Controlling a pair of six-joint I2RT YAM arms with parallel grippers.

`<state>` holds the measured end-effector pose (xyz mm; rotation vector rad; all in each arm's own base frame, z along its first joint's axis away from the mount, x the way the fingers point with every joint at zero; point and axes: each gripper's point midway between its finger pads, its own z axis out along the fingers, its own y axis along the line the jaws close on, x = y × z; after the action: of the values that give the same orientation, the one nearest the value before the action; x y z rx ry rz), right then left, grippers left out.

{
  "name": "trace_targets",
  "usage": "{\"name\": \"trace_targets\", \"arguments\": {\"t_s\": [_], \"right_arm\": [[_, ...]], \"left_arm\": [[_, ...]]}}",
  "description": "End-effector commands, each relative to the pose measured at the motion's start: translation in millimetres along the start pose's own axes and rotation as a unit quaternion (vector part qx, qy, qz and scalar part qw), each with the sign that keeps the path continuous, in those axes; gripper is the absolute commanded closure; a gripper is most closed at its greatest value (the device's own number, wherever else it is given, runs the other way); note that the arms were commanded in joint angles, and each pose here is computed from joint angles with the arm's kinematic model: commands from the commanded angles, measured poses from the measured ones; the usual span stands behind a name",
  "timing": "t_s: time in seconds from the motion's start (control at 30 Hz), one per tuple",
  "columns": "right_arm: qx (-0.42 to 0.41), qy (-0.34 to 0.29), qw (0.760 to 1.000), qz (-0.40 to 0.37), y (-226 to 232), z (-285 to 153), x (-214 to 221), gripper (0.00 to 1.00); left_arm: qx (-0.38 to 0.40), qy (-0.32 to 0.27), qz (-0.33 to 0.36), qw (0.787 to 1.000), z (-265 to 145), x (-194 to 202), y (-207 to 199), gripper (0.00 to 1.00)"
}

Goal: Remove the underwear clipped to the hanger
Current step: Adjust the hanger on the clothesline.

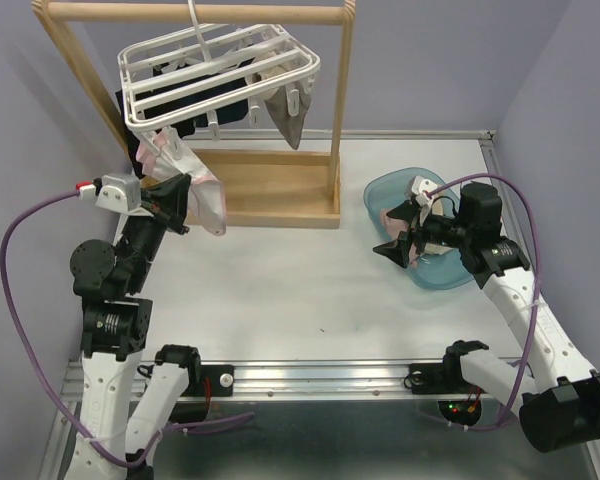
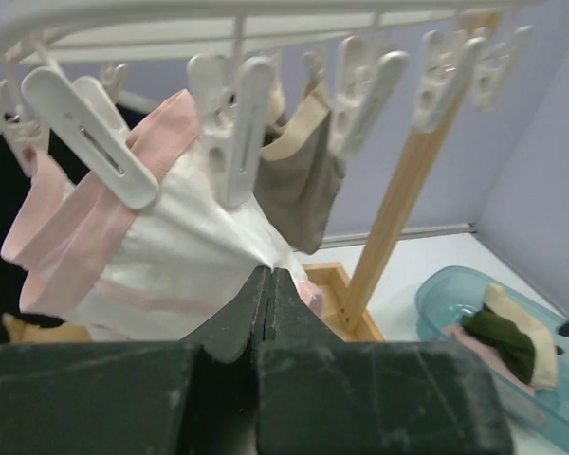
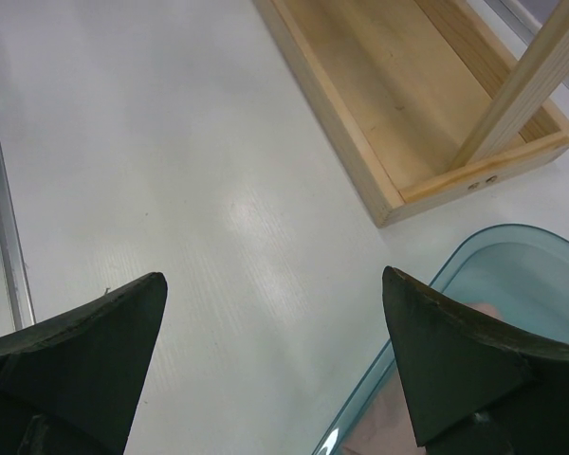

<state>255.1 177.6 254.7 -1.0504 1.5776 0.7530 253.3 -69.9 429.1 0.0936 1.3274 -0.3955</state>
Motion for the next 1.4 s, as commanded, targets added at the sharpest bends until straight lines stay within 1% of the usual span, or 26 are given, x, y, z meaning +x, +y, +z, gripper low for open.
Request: {"name": "trace_targets", "arguments": {"t_s": [0.0,0.1,0.2,0.37,0.53,0.87,1.17,1.37], "right_arm": [[-0.008,-0.015,1.0,-0.013,3.6,-2.7,-13.7,0.0],[-0.009,-0.016,1.0,-0.011,3.7,-2.4,-13.7,0.0],[-0.011,-0.017,1.0,-0.012,4.0,-2.4,-14.8,0.0],[-0.011,-0.016,1.0,-0.009,3.7,-2.1,-14.1,0.0],[-0.016,-0.017,1.0,-0.005,4.6,-0.7,-13.8,0.0],[-0.021,-0.017,1.0,-0.003,6.0,-0.2,-13.4,0.0],[-0.029,-0.02,0.999,-0.001,9.3,-0.4,-14.3,0.0],[-0.034,-0.023,0.999,-0.002,11.6,-0.9,-16.7,0.0]], "left_arm": [[0.118,-0.053,-0.008,0.992,-8.9,-32.5,-46.2,1.0],[0.171,-0.049,-0.025,0.984,-7.9,-31.2,-63.8,1.0],[0.202,-0.045,-0.047,0.977,-4.3,-27.4,-73.2,1.0],[0.222,-0.042,-0.063,0.972,1.7,-19.7,-77.6,1.0],[0.251,-0.034,-0.079,0.964,7.4,-12.2,-90.9,1.0],[0.268,-0.001,-0.103,0.958,41.7,17.4,-123.5,1.0],[0.27,0.003,-0.114,0.956,65.6,23.4,-140.5,1.0],[0.265,0.014,-0.119,0.957,84.4,34.7,-150.2,1.0]]}}
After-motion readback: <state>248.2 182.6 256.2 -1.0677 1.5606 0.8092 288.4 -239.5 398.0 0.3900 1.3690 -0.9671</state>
